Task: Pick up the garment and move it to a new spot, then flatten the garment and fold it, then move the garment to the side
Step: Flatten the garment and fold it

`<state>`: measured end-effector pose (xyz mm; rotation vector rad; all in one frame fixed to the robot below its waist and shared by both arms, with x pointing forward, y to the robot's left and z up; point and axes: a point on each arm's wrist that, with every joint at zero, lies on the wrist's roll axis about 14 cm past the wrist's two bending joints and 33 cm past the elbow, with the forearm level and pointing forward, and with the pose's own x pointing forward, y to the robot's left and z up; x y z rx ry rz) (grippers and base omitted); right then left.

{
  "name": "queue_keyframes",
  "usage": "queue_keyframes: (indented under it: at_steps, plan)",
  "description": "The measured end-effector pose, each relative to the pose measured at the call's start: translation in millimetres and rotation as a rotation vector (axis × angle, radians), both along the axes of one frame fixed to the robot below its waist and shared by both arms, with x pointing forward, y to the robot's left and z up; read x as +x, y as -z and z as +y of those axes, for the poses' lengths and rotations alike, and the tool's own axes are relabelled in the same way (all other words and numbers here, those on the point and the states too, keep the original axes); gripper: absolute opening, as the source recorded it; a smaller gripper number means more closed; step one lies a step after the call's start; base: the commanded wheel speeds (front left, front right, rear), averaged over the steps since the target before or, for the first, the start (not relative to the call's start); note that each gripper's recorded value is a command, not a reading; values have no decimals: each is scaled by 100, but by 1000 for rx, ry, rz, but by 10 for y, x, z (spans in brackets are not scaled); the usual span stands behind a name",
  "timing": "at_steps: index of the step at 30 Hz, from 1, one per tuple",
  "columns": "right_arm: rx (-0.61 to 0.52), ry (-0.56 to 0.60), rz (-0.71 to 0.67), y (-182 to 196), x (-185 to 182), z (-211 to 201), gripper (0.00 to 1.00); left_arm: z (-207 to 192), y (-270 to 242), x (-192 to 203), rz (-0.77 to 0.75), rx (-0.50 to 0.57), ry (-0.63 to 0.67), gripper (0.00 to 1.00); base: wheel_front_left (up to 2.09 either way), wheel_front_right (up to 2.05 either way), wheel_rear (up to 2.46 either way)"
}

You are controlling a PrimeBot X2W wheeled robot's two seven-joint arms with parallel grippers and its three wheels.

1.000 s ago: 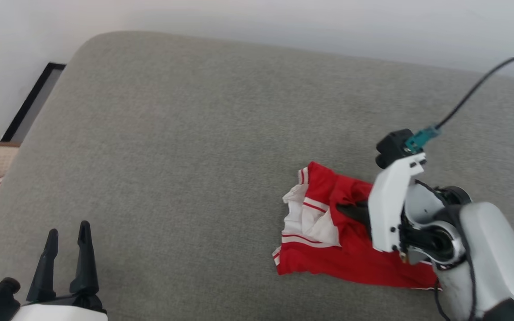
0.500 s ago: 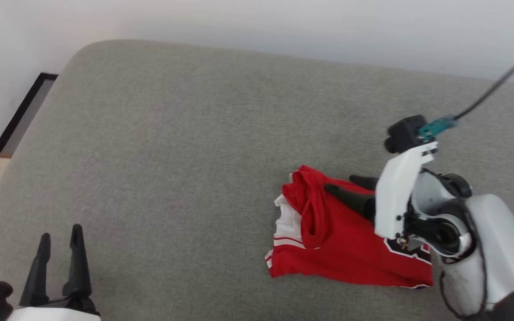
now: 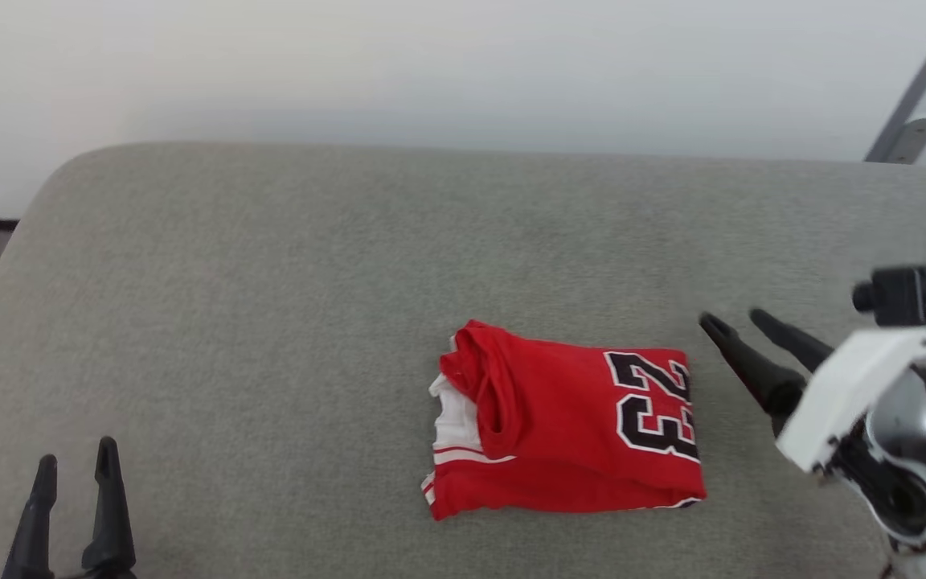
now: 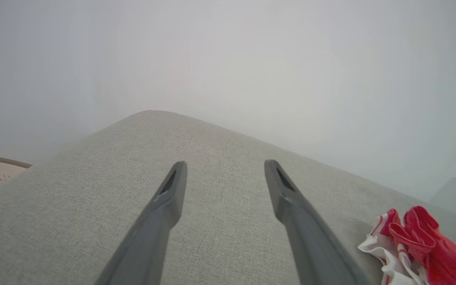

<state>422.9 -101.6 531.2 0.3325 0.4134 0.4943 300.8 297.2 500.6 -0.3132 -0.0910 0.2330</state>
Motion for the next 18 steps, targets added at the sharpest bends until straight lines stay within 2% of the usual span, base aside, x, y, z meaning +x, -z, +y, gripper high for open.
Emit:
queue_keyframes:
  at_steps: [6,12,18]
  plan:
    - [-3,137,-89,-38,-189,-407,100,-130,-46,18,-14,19,50,100,0,0,0]
    - [-23,219,-212,-140,-296,-631,100,-217,-71,41,-24,26,76,100,0,0,0]
    - [-125,287,-338,-149,-366,-871,100,-305,-102,76,-27,63,112,100,0,0,0]
